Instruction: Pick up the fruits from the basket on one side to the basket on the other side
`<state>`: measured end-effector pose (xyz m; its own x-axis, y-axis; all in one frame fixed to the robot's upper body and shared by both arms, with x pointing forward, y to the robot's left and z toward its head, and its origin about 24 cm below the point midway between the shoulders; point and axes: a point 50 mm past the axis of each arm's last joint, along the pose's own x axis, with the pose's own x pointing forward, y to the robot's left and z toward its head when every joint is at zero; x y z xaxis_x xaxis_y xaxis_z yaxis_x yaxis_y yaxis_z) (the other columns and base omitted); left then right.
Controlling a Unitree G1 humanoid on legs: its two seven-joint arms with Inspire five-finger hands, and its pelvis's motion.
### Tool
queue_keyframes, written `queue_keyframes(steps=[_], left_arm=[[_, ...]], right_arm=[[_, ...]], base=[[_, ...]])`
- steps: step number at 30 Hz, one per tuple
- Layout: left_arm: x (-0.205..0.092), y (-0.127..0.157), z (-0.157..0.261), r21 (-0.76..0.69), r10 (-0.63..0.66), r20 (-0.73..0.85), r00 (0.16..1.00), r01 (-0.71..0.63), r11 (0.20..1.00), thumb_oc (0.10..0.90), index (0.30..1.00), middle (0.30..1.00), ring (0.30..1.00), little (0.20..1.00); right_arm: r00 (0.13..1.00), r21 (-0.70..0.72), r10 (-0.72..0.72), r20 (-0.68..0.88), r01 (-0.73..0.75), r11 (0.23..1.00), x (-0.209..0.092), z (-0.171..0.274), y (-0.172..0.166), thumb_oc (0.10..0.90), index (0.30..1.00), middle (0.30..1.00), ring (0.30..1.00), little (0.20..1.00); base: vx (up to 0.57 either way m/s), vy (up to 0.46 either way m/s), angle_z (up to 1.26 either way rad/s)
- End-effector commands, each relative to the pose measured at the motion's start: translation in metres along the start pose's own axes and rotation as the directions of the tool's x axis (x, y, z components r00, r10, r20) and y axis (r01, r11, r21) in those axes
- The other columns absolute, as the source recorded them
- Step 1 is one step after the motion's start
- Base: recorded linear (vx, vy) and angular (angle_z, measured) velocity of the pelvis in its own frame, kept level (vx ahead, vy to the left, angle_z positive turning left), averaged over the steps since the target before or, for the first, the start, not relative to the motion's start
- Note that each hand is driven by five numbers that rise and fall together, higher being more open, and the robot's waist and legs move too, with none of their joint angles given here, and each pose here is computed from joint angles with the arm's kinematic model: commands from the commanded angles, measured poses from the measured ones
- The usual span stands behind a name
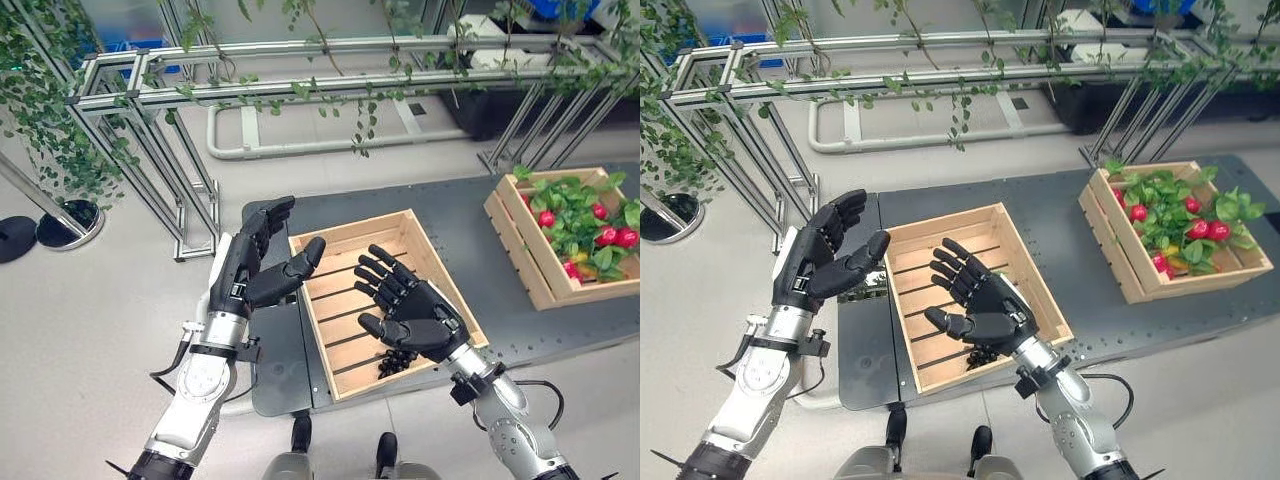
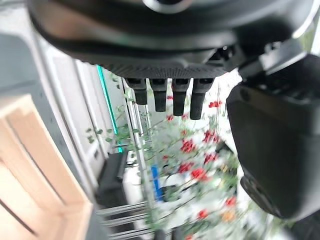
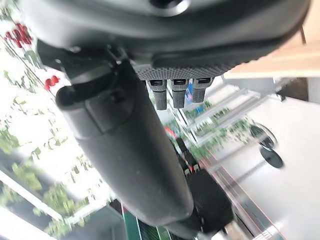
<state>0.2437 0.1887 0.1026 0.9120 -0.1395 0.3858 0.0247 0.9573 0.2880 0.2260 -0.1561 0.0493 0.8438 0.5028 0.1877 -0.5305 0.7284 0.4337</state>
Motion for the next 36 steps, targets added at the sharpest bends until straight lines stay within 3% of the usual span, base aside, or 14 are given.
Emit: queue_keyframes(steps=[1, 5, 10, 20, 29, 31, 33, 36], left_arm=[[0.031, 0.024, 0.037, 0.181, 0.034, 0.260, 0.965, -0.084, 0.980, 0.800, 0.900, 0.900, 0.900, 0.900], [0.031, 0.036, 0.033, 0.314, 0.056, 0.248, 0.967, -0.134, 0.940, 0.800, 0.900, 0.900, 0.900, 0.900], [0.041, 0.047, 0.027, 0.529, 0.071, 0.264, 0.962, -0.206, 0.823, 0.800, 0.900, 0.900, 0.900, 0.900], [0.067, 0.048, 0.021, 0.713, 0.041, 0.304, 0.952, -0.256, 0.653, 0.800, 0.900, 0.900, 0.900, 0.900], [0.100, 0.023, 0.019, 0.833, -0.105, 0.315, 0.943, -0.222, 0.506, 0.800, 0.900, 0.900, 0.900, 0.900], [0.106, 0.017, 0.019, 0.869, -0.163, 0.303, 0.939, -0.201, 0.452, 0.800, 0.900, 0.900, 0.900, 0.900], [0.118, 0.018, 0.020, 0.919, -0.215, 0.284, 0.934, -0.201, 0.340, 0.800, 0.900, 0.900, 0.900, 0.900], [0.124, 0.020, 0.022, 0.938, -0.249, 0.280, 0.927, -0.210, 0.276, 0.800, 0.900, 0.900, 0.900, 0.900]], right_arm=[[0.966, -0.160, 0.054, 0.254, -0.013, 0.987, 0.014, 0.050, 0.014, 0.800, 0.900, 0.900, 0.900, 0.900], [0.974, -0.228, -0.003, 0.228, 0.056, 0.972, 0.003, 0.052, 0.003, 0.800, 0.900, 0.900, 0.900, 0.900], [0.958, -0.327, -0.114, 0.264, 0.200, 0.924, -0.003, 0.068, -0.016, 0.800, 0.900, 0.900, 0.900, 0.900], [0.905, -0.370, -0.141, 0.402, 0.301, 0.879, -0.004, 0.097, -0.020, 0.800, 0.900, 0.900, 0.900, 0.900], [0.875, -0.354, -0.047, 0.481, 0.243, 0.903, 0.015, 0.109, -0.005, 0.800, 0.900, 0.900, 0.900, 0.900], [0.870, -0.319, -0.035, 0.493, 0.218, 0.922, 0.020, 0.111, -0.003, 0.800, 0.900, 0.900, 0.900, 0.900], [0.863, -0.329, 0.005, 0.505, 0.187, 0.926, 0.028, 0.116, 0.003, 0.800, 0.900, 0.900, 0.900, 0.900], [0.862, -0.350, 0.032, 0.506, 0.171, 0.921, 0.031, 0.119, 0.006, 0.800, 0.900, 0.900, 0.900, 0.900]], base=[[0.02, -0.047, -0.02], [0.00, -0.017, -0.06], [-0.09, 0.035, -0.19], [-0.10, 0.031, -0.18], [-0.09, 0.031, -0.15], [-0.08, 0.016, -0.12], [-0.10, 0.035, -0.07], [-0.06, 0.037, -0.08]])
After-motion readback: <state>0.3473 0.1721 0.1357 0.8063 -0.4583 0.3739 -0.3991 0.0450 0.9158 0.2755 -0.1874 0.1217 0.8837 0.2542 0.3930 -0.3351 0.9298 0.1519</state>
